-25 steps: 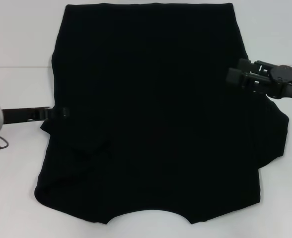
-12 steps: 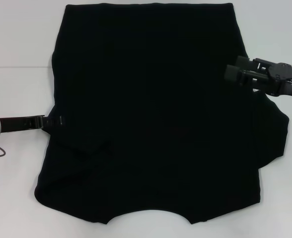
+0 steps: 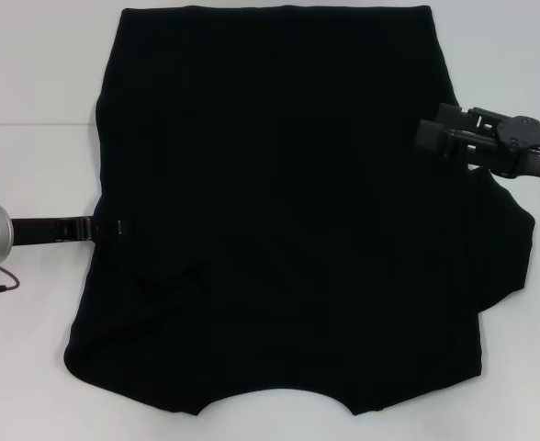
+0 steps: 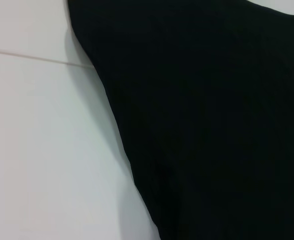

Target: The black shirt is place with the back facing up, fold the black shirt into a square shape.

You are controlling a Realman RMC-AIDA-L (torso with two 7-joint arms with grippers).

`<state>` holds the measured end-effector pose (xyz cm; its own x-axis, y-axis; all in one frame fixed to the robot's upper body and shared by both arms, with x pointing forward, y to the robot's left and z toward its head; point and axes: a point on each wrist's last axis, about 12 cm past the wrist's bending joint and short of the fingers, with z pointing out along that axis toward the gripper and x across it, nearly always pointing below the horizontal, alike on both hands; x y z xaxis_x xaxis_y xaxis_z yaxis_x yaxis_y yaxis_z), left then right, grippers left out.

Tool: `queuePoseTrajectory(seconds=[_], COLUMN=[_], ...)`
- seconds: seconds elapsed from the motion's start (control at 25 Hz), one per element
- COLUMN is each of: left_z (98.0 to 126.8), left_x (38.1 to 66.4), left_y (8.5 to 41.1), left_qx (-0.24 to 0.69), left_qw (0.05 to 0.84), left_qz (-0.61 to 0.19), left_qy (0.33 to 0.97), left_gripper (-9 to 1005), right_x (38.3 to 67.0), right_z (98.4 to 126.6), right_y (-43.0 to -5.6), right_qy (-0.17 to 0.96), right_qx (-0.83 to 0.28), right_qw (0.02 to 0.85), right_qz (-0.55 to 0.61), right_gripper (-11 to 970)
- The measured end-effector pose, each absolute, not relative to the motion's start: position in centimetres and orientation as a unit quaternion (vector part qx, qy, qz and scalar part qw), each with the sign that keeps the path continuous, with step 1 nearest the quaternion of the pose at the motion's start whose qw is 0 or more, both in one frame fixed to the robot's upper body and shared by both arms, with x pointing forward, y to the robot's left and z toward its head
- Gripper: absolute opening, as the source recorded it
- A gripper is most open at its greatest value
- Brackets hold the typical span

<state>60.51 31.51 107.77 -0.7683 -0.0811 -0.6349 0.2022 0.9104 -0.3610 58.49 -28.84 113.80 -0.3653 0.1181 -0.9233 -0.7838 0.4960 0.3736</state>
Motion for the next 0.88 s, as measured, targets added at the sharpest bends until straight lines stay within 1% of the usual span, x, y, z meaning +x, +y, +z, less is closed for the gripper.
queuePoseTrajectory(seconds=[0.04,0.28,0.48,0.6,0.88], left_z=[107.8,108.0,108.2,108.3,109.5], left_x=[60.5,60.8,61.0,61.1,62.2], left_y=[31.5,31.5,31.4,31.3,30.0], left_qx=[0.032,0.031,0.036,0.037,0.055], left_qw=[0.339,0.343,0.344,0.345,0.353], left_qz=[-0.209,-0.21,-0.208,-0.208,-0.219], left_qy=[0.917,0.915,0.915,0.914,0.908], left_gripper=[903,689,447,245,106], right_x=[58.5,58.5,58.5,58.5,58.5], right_z=[113.8,113.8,113.8,113.8,113.8], right_y=[-28.8,-28.9,-28.9,-29.0,-29.2], right_qy=[0.698,0.698,0.698,0.698,0.698], right_qx=[-0.238,-0.239,-0.238,-0.236,-0.231], right_qw=[0.51,0.511,0.511,0.513,0.516], right_qz=[0.442,0.441,0.441,0.441,0.439], right_gripper=[776,776,775,775,776])
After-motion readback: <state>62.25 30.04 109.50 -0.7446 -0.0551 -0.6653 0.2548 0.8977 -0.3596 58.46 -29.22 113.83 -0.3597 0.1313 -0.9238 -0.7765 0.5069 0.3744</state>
